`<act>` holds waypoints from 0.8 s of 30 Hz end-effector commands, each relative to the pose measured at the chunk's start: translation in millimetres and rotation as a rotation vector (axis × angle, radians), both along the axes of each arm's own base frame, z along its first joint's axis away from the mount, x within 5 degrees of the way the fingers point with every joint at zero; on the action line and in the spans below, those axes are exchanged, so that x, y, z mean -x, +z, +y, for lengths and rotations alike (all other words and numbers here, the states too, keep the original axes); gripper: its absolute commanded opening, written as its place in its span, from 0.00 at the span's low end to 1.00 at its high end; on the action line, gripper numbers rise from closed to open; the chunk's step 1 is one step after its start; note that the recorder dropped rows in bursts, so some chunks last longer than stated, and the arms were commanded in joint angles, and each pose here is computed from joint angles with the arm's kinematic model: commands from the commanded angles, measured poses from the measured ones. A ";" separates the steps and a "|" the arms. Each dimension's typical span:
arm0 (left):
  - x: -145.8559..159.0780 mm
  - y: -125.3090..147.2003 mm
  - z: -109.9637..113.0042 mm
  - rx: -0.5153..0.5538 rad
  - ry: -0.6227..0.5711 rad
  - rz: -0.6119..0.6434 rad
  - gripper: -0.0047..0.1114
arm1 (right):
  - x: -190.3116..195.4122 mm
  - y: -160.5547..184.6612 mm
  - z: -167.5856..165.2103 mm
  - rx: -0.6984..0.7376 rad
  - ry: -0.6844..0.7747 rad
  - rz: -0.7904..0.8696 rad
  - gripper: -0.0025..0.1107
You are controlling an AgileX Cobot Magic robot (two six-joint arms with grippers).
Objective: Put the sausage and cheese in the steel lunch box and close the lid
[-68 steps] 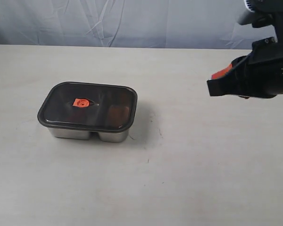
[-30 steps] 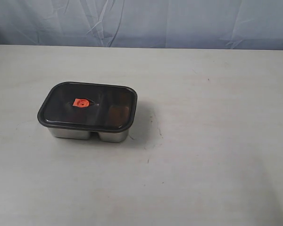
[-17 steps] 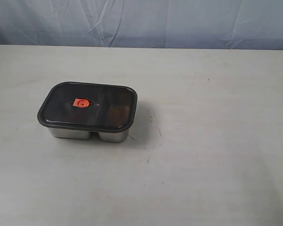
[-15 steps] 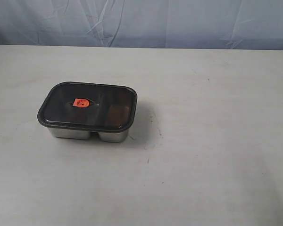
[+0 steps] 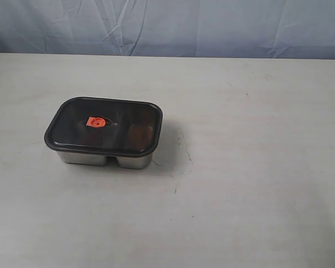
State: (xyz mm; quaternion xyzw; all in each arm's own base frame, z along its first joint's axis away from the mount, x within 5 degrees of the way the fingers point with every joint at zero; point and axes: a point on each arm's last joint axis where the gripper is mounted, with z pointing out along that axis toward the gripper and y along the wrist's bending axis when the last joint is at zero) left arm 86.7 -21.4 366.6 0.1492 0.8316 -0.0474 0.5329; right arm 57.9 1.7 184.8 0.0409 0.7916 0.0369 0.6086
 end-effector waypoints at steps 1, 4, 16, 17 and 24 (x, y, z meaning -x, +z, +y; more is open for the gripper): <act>1.0 -1.0 0.2 0.004 0.005 -0.004 0.04 | 1.7 -0.7 -0.6 0.006 -0.009 -0.014 0.01; 1.0 -1.0 0.2 0.004 0.005 -0.004 0.04 | 1.7 -0.7 -0.6 0.006 -0.009 -0.014 0.01; 1.0 -1.0 0.2 0.000 0.003 -0.005 0.04 | 1.7 -0.7 -0.6 0.006 -0.009 -0.014 0.01; 1.0 -1.0 0.2 0.000 0.003 -0.005 0.04 | 1.7 -0.7 -0.6 0.006 -0.009 -0.014 0.01; -5.0 -9.7 2.3 0.003 0.029 -0.029 0.04 | 1.7 -0.7 -0.6 0.006 -0.009 -0.014 0.01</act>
